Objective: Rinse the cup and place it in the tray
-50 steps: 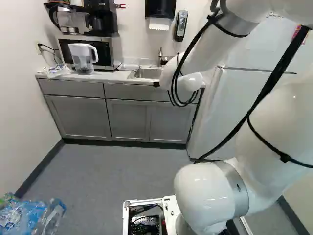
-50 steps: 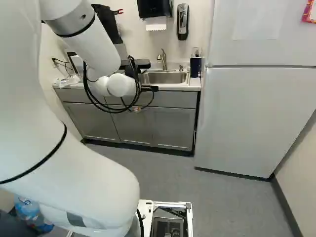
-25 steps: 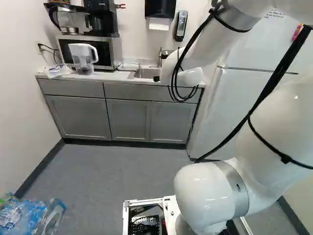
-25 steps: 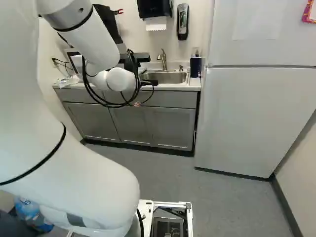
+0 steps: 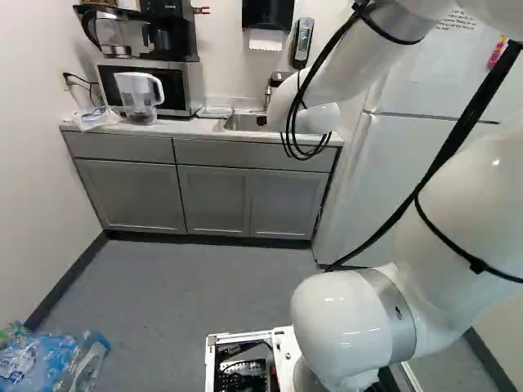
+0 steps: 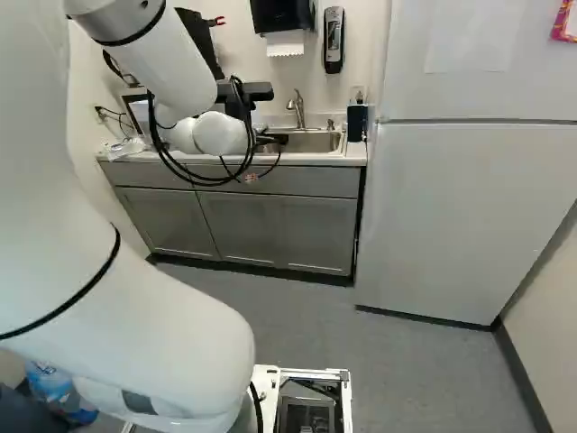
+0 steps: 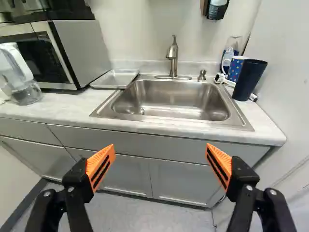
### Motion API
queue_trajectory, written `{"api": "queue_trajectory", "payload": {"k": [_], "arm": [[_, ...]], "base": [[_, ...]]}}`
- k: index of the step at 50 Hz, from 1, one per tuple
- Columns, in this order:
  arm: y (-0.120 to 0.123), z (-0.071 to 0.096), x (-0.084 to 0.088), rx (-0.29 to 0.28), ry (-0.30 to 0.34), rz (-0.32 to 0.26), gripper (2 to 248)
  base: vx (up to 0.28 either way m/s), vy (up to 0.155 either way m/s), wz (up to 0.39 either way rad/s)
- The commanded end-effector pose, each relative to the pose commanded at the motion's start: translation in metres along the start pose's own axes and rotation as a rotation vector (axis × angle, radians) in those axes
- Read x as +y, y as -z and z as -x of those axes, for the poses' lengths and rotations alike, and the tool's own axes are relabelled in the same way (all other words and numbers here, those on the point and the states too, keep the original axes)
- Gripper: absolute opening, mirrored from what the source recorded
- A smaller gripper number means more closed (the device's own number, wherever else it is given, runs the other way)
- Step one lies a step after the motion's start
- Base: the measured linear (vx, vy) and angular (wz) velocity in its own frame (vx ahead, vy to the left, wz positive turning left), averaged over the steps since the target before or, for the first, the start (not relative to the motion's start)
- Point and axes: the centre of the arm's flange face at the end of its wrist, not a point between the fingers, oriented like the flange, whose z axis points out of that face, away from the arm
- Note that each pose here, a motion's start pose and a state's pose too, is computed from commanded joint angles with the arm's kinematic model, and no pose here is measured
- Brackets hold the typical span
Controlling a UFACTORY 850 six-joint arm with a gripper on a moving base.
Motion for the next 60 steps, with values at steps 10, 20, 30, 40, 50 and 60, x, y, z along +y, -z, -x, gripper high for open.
{"api": "queue_trajectory", "payload": {"k": [10, 20, 30, 40, 50, 60], "arm": [[-0.002, -0.012, 0.0, 0.022, 0.0, 0.0, 247], [-0.003, -0.024, 0.0, 0.043, 0.0, 0.0, 247], [-0.004, -0.035, 0.0, 0.058, 0.0, 0.0, 247], [-0.004, -0.046, 0.0, 0.068, 0.0, 0.001, 247], [-0.004, -0.056, 0.0, 0.072, 0.0, 0.001, 247], [-0.004, -0.065, 0.0, 0.065, 0.0, 0.001, 247]], "base": [[0.0, 0.0, 0.0], [0.0, 0.0, 0.0], [0.0, 0.0, 0.0], [0.0, 0.0, 0.0], [0.0, 0.0, 0.0], [0.0, 0.0, 0.0]]}}
